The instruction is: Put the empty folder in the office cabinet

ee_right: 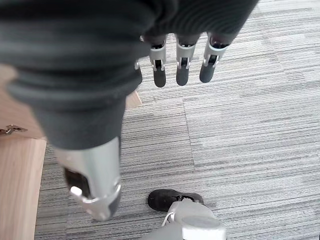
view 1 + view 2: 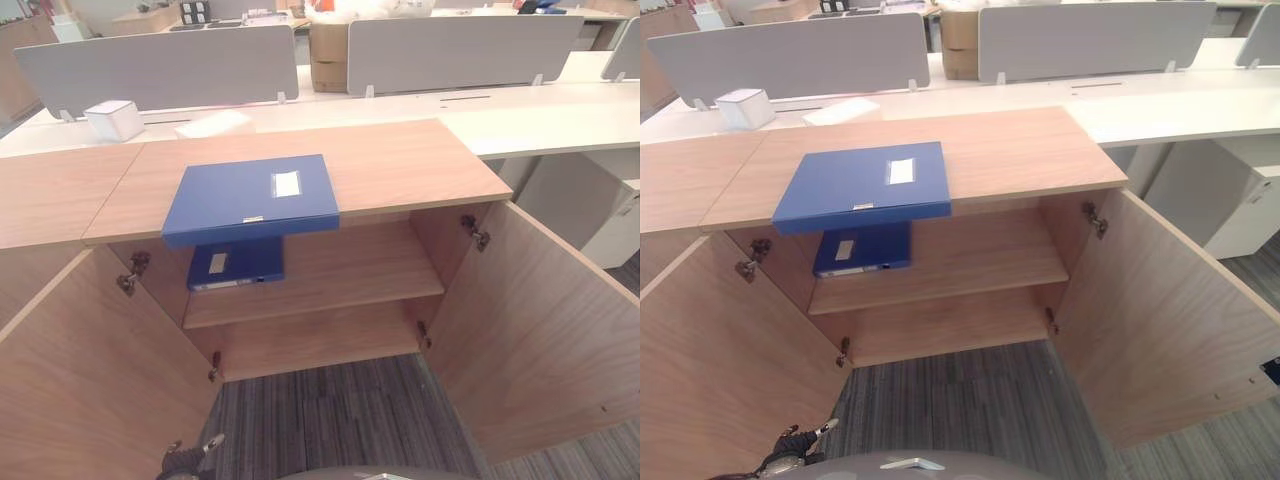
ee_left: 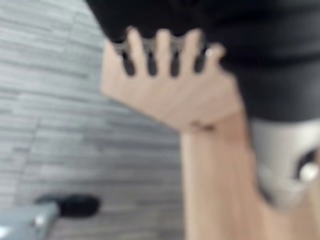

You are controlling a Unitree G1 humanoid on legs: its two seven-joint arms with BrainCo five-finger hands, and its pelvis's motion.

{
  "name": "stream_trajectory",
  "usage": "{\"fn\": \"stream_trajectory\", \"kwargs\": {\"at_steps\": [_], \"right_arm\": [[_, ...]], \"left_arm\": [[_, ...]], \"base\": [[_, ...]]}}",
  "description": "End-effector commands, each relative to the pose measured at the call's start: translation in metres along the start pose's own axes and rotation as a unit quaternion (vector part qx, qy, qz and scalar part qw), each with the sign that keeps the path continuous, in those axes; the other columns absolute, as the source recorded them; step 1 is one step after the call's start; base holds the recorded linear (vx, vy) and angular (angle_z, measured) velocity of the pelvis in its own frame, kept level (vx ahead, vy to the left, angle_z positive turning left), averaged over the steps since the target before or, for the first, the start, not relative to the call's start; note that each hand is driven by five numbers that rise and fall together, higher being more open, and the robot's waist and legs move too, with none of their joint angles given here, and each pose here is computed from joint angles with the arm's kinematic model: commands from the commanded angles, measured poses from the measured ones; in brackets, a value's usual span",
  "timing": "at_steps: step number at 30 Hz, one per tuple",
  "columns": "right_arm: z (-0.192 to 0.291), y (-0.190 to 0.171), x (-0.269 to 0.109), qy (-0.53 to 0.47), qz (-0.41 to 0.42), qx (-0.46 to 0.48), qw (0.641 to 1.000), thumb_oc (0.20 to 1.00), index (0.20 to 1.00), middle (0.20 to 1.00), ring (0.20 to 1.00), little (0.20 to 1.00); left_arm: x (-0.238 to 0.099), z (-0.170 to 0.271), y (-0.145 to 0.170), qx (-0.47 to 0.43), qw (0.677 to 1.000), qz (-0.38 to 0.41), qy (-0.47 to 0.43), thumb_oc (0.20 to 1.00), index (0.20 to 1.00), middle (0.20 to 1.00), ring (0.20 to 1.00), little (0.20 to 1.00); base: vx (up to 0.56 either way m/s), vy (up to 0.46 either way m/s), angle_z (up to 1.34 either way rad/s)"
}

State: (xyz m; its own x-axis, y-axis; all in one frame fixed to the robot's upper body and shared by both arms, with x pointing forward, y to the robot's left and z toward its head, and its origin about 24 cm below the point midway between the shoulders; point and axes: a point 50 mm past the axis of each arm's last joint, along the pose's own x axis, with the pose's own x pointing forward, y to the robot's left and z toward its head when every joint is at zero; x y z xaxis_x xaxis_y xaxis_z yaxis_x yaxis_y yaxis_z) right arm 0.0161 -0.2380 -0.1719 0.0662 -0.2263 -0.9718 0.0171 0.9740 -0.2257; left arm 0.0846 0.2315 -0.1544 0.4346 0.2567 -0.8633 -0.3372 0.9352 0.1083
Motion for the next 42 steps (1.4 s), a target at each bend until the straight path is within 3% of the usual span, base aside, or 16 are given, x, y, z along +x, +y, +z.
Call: {"fn": "stream_trajectory", "kwargs": {"at_steps": [1, 7, 12, 14, 15, 19, 20, 21, 22, 26, 29, 34, 42], "right_arm": [[0.02, -0.015, 0.0, -0.021, -0.031, 0.024, 0.999, 1.0, 1.0, 1.0, 1.0, 1.0], [0.021, -0.014, 0.0, -0.02, -0.037, 0.031, 0.999, 1.0, 1.0, 1.0, 1.0, 1.0], [0.019, -0.011, 0.0, -0.016, -0.04, 0.039, 0.998, 1.0, 1.0, 1.0, 1.0, 1.0], [0.017, -0.01, 0.0, -0.013, -0.045, 0.05, 0.998, 1.0, 1.0, 1.0, 1.0, 1.0], [0.015, -0.011, 0.0, -0.011, -0.047, 0.057, 0.997, 1.0, 1.0, 1.0, 1.0, 1.0], [0.018, -0.012, 0.0, -0.016, -0.046, 0.055, 0.997, 1.0, 1.0, 1.0, 1.0, 1.0], [0.018, -0.011, 0.0, -0.016, -0.046, 0.055, 0.997, 1.0, 1.0, 1.0, 1.0, 1.0], [0.021, -0.012, 0.0, -0.022, -0.045, 0.048, 0.998, 1.0, 1.0, 1.0, 1.0, 1.0], [0.021, -0.011, 0.0, -0.022, -0.045, 0.049, 0.998, 1.0, 1.0, 1.0, 1.0, 1.0], [0.03, -0.01, 0.0, -0.043, -0.041, 0.032, 0.998, 1.0, 1.0, 1.0, 1.0, 1.0], [0.036, -0.009, -0.001, -0.056, -0.038, 0.022, 0.997, 1.0, 1.0, 1.0, 1.0, 1.0], [0.039, -0.007, -0.001, -0.063, -0.035, 0.012, 0.997, 1.0, 1.0, 1.0, 1.0, 1.0], [0.035, -0.008, -0.001, -0.058, -0.04, 0.009, 0.997, 1.0, 1.0, 1.0, 1.0, 1.0]], "left_arm": [[0.006, 0.032, 0.004, -0.051, 0.997, 0.031, -0.057, 1.0, 1.0, 1.0, 1.0, 1.0], [-0.005, 0.06, 0.007, -0.07, 0.987, 0.048, -0.14, 1.0, 1.0, 1.0, 1.0, 1.0], [-0.016, 0.08, 0.026, -0.002, 0.974, 0.104, -0.202, 1.0, 1.0, 1.0, 1.0, 1.0], [-0.024, 0.095, 0.044, 0.101, 0.951, 0.165, -0.242, 1.0, 1.0, 1.0, 1.0, 1.0], [-0.035, 0.116, 0.062, 0.174, 0.917, 0.222, -0.283, 1.0, 1.0, 1.0, 1.0, 1.0], [-0.062, 0.165, 0.085, 0.284, 0.832, 0.299, -0.372, 1.0, 1.0, 1.0, 1.0, 1.0], [-0.062, 0.165, 0.085, 0.285, 0.831, 0.3, -0.372, 1.0, 1.0, 1.0, 1.0, 1.0], [-0.074, 0.189, 0.089, 0.336, 0.784, 0.325, -0.408, 1.0, 1.0, 1.0, 1.0, 1.0], [-0.074, 0.189, 0.089, 0.337, 0.783, 0.326, -0.408, 1.0, 1.0, 1.0, 1.0, 1.0], [-0.103, 0.237, 0.084, 0.425, 0.677, 0.355, -0.484, 1.0, 1.0, 1.0, 1.0, 1.0], [-0.124, 0.262, 0.068, 0.453, 0.619, 0.346, -0.54, 1.0, 1.0, 1.0, 1.0, 1.0], [-0.134, 0.278, 0.045, 0.486, 0.574, 0.316, -0.579, 1.0, 1.0, 1.0, 1.0, 1.0], [-0.132, 0.282, 0.02, 0.519, 0.549, 0.272, -0.596, 1.0, 1.0, 1.0, 1.0, 1.0]], "base": [[-0.01, 0.0, 0.03], [0.0, -0.001, 0.01], [0.0, -0.002, 0.01], [0.01, -0.017, 0.06], [0.0, 0.0, 0.0], [0.0, 0.0, 0.0], [0.0, 0.0, 0.0], [0.0, 0.0, 0.0], [0.0, 0.0, 0.0], [0.0, 0.0, 0.0], [-0.02, -0.009, 0.0], [0.02, -0.008, -0.07], [0.01, -0.004, -0.05]]}}
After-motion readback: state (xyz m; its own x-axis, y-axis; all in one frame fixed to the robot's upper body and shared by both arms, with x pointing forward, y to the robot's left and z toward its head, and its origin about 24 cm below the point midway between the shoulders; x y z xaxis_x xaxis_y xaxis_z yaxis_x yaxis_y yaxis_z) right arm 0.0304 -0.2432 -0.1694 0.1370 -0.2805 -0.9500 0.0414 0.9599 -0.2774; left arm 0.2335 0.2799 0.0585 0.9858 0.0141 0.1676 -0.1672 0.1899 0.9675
